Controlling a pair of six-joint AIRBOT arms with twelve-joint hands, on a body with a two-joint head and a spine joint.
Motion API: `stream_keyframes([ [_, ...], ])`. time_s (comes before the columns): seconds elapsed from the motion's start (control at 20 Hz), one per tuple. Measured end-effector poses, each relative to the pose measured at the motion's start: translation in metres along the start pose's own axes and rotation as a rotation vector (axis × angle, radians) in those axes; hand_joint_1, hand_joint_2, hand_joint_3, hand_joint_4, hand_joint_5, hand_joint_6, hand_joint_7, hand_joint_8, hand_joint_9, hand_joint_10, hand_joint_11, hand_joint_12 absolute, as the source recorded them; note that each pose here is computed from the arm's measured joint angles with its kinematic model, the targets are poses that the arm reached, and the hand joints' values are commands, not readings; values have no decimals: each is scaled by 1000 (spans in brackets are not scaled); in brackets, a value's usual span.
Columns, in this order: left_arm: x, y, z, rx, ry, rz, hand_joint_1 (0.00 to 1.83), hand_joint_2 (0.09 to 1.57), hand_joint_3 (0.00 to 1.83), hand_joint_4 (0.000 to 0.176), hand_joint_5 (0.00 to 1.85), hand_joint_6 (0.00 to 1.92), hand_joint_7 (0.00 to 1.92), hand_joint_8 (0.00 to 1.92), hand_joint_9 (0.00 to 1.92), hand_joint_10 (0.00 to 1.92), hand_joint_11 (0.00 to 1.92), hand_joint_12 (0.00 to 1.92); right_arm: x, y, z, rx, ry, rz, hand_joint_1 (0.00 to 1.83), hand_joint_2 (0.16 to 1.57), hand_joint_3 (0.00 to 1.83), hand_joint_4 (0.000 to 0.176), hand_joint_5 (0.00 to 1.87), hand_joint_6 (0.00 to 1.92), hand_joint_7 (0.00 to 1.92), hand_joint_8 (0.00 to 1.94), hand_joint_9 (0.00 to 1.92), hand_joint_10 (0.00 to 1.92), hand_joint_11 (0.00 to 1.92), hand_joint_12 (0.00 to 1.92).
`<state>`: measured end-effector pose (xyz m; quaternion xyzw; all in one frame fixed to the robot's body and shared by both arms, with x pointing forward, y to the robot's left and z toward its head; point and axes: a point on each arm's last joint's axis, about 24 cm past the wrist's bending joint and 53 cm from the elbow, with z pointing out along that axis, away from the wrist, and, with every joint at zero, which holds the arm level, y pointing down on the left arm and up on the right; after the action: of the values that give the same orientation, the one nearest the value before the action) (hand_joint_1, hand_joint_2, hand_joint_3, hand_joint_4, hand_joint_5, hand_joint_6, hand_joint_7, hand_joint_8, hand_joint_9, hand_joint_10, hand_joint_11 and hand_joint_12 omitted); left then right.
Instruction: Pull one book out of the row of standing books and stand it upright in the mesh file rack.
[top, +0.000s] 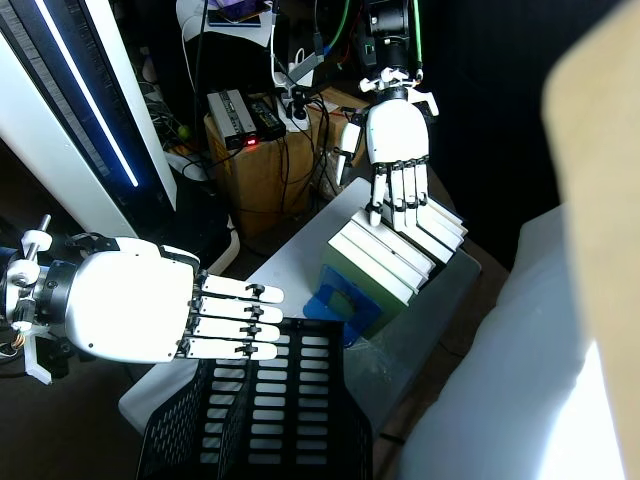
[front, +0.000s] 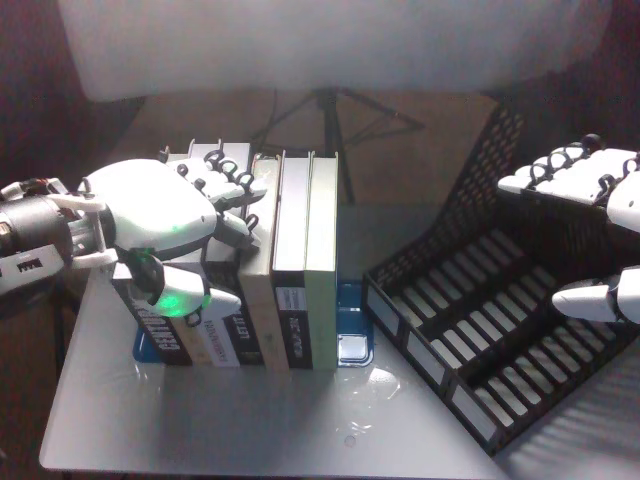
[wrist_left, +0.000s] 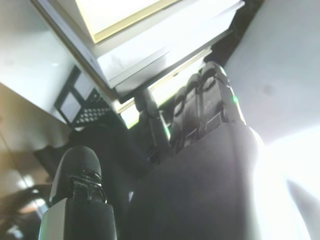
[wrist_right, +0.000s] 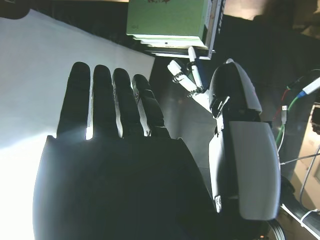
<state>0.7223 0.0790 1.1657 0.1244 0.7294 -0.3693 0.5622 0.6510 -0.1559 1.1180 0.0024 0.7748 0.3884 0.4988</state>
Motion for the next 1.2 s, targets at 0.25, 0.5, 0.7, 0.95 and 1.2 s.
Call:
stream_keyframes([
  [0.25, 12, -21, -9, 44, 68, 172, 215, 1250, 0, 45, 675, 21, 8, 2, 0, 0, 0, 0, 1, -3, -2, 6, -4, 13, 503, 1225, 2, 0, 0, 0, 0, 0, 0, 0, 0, 0],
  [0.5, 27, -38, -22, 90, 121, 240, 255, 1238, 0, 40, 691, 16, 21, 7, 0, 0, 0, 0, 2, -7, -3, 14, -8, 27, 479, 1234, 4, 0, 0, 0, 0, 0, 0, 0, 0, 0],
  [0.7, 41, -46, -32, 125, 159, 247, 284, 1271, 5, 0, 704, 17, 11, 3, 0, 0, 0, 0, 0, -7, -3, 15, -14, 33, 469, 1235, 3, 0, 0, 0, 0, 0, 0, 0, 0, 0],
  [0.95, 65, -59, -45, 172, 221, 231, 236, 1270, 9, 0, 727, 1, 69, 1, 0, 0, 0, 0, 1, -9, -4, 20, -12, 36, 462, 1232, 0, 0, 0, 0, 0, 0, 0, 0, 0, 0],
  [1.2, 85, -61, -56, 190, 268, 197, 258, 1247, 0, 0, 695, 0, 0, 0, 0, 0, 0, 0, 2, -11, -5, 25, -13, 41, 446, 1232, 0, 0, 0, 0, 0, 0, 0, 0, 0, 0],
])
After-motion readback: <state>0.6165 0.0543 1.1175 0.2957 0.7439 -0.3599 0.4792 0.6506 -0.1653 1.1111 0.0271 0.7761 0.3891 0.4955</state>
